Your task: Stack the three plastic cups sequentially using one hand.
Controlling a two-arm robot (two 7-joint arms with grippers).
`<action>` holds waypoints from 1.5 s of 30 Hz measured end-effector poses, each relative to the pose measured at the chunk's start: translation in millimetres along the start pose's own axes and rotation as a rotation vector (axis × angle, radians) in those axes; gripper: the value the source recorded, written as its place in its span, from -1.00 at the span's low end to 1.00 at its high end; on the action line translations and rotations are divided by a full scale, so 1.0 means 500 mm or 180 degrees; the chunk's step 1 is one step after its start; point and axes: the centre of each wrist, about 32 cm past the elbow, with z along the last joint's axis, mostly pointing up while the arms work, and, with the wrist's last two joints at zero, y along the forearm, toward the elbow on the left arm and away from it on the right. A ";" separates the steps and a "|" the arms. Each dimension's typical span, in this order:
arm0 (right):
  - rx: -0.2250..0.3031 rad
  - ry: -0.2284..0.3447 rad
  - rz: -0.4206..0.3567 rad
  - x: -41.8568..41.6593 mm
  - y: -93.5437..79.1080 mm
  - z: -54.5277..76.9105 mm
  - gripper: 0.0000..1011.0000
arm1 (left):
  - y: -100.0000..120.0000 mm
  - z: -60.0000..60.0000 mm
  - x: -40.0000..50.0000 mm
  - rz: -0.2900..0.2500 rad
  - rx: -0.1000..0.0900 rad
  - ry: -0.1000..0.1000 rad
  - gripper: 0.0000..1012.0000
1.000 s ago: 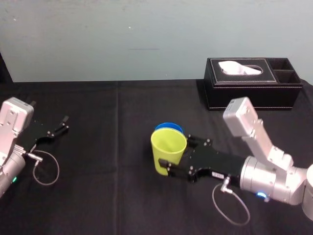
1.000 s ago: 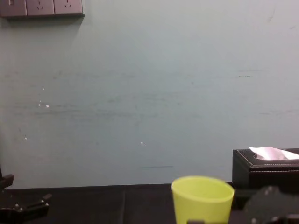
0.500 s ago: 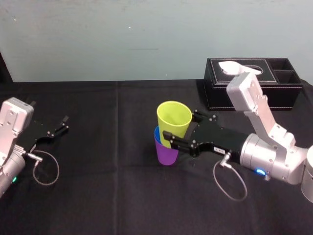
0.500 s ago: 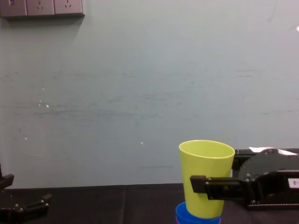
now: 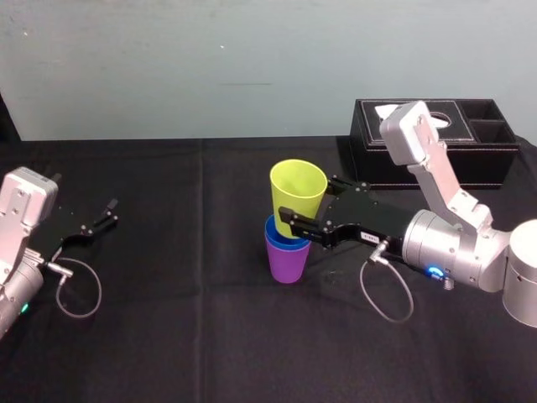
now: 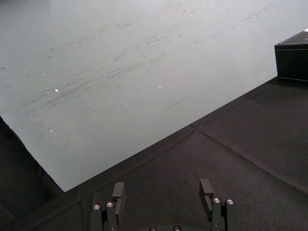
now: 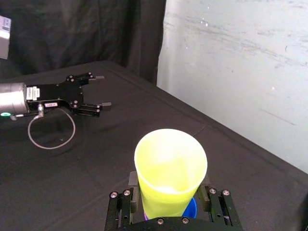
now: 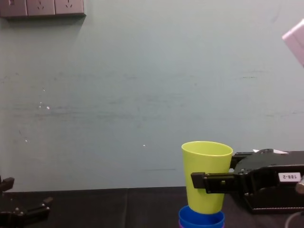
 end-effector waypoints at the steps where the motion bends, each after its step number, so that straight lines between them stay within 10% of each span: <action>1: -0.0006 0.0006 0.0000 0.001 0.002 -0.001 0.43 | 0.000 0.000 0.000 0.0000 0.0000 0.0000 1.00; 45: -0.0213 0.0056 -0.0046 0.012 0.048 -0.039 0.43 | 0.000 0.000 0.000 0.0000 0.0000 0.0000 1.00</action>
